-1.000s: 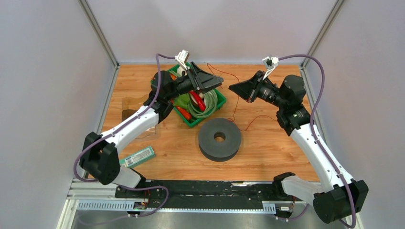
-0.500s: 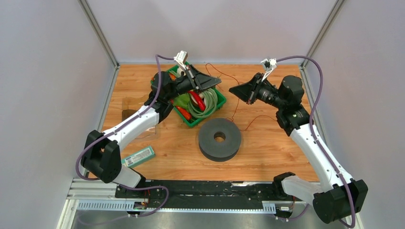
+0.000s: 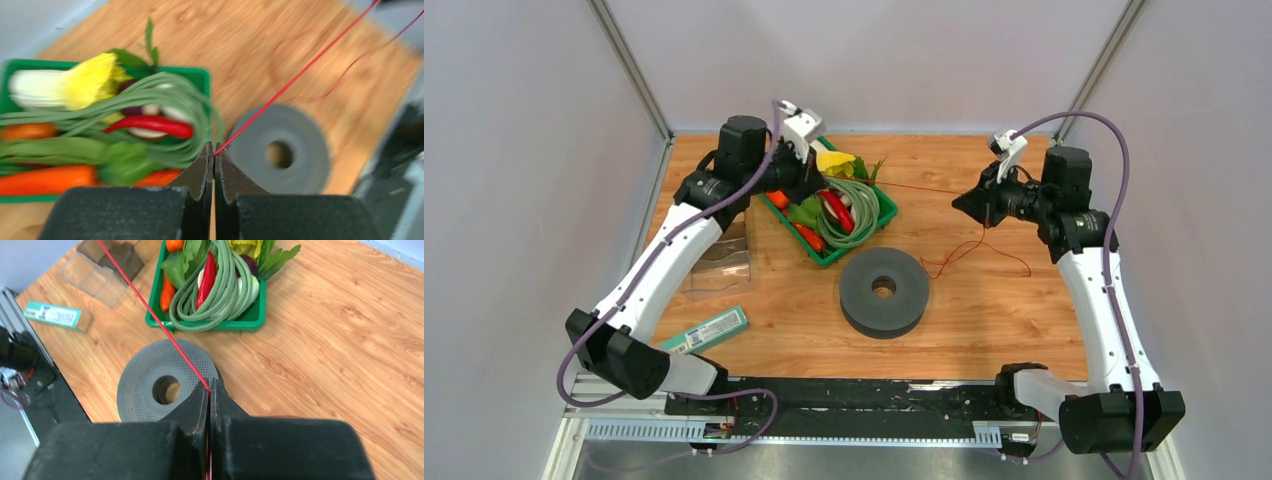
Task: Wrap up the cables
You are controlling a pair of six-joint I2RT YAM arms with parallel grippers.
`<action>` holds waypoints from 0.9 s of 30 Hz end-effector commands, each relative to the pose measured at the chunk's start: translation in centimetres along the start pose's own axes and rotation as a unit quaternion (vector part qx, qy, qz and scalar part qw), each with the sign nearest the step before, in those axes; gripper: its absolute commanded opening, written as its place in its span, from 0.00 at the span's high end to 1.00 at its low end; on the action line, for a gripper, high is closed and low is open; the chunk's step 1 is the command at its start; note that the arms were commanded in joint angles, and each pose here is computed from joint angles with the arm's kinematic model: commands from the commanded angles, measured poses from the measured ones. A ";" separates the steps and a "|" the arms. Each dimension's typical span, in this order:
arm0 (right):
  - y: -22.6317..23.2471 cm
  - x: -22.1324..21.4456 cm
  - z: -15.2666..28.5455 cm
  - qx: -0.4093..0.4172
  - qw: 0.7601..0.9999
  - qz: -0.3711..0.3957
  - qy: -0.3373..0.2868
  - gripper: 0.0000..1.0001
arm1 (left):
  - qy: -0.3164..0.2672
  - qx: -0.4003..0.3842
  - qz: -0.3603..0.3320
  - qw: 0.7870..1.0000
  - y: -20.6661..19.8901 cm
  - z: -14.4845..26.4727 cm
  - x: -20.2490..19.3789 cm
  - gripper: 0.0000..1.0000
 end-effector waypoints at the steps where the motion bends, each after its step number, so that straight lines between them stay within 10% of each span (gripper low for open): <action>1: -2.5 -0.6 3.0 -0.090 0.992 0.060 0.059 1.00 | 0.204 0.160 -0.309 0.915 4.7 5.7 -3.4 1.00; 9: -2.6 -1.6 3.2 -0.061 0.992 0.036 0.103 1.00 | 0.176 0.197 -0.594 0.760 2.7 6.0 -3.4 1.00; 14: -3.1 -1.7 4.5 -0.052 0.989 0.025 0.133 0.95 | 0.133 0.124 -0.542 0.820 -0.7 5.8 -0.7 1.00; 18: -2.4 -2.1 6.1 -0.031 0.986 0.018 0.162 0.19 | 0.114 -0.004 -0.479 0.870 -4.8 4.0 1.1 1.00; 19: -1.9 -2.1 6.4 -0.021 0.988 0.014 0.155 0.13 | 0.111 -0.020 -0.468 0.877 -5.7 3.6 1.5 1.00; 27: 4.2 0.6 6.7 0.117 0.993 0.002 -0.012 0.05 | 0.108 -0.129 -0.381 0.909 -10.6 0.9 2.8 1.00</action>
Point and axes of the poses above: each gripper's point midway between its finger pads, its own z axis back along the fingers, its own y axis along the line the jaws close on, x = y × z, the point moved 8 cm from there along z, back along the fingers, and after that the axes turned 15 degrees about -z, right-handed, at the moved point
